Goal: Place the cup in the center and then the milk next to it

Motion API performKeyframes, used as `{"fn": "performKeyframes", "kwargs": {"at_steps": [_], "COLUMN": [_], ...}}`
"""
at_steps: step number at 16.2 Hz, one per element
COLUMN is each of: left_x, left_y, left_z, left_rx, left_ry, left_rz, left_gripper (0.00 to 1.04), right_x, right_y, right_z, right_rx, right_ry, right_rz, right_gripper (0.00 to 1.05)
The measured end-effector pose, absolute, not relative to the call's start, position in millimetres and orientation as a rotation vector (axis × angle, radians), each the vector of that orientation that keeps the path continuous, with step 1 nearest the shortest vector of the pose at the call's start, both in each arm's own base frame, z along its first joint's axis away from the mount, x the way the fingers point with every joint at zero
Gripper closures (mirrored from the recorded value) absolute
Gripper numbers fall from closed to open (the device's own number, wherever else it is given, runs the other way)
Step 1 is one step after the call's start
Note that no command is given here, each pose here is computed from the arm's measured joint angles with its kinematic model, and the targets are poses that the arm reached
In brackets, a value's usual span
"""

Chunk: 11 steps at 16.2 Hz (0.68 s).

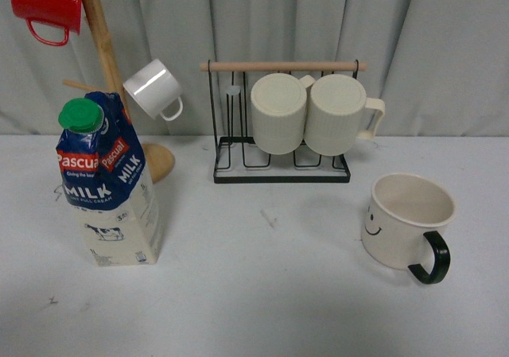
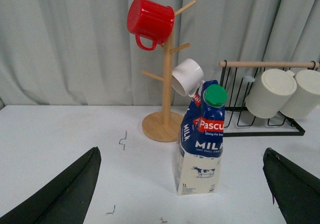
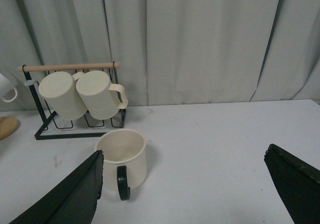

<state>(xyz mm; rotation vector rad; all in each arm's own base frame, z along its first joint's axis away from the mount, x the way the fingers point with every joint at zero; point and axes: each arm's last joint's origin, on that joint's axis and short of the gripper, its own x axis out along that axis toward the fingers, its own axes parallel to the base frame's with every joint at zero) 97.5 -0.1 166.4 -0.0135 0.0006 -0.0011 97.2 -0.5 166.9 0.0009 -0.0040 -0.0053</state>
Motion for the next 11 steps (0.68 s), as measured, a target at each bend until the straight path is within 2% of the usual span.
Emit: {"fn": "performKeyframes", "kwargs": {"at_steps": [11], "left_x": [97.5], "left_y": [-0.1], "left_z": [166.4], "left_rx": [-0.014], "left_ry": [0.001], "left_rz": [-0.001], "left_gripper": [0.07], "right_x": [97.2], "right_y": [-0.5], "right_z": [166.9], "right_rx": [0.001], "right_ry": [-0.004], "right_rz": [-0.005], "right_gripper": [0.06]}}
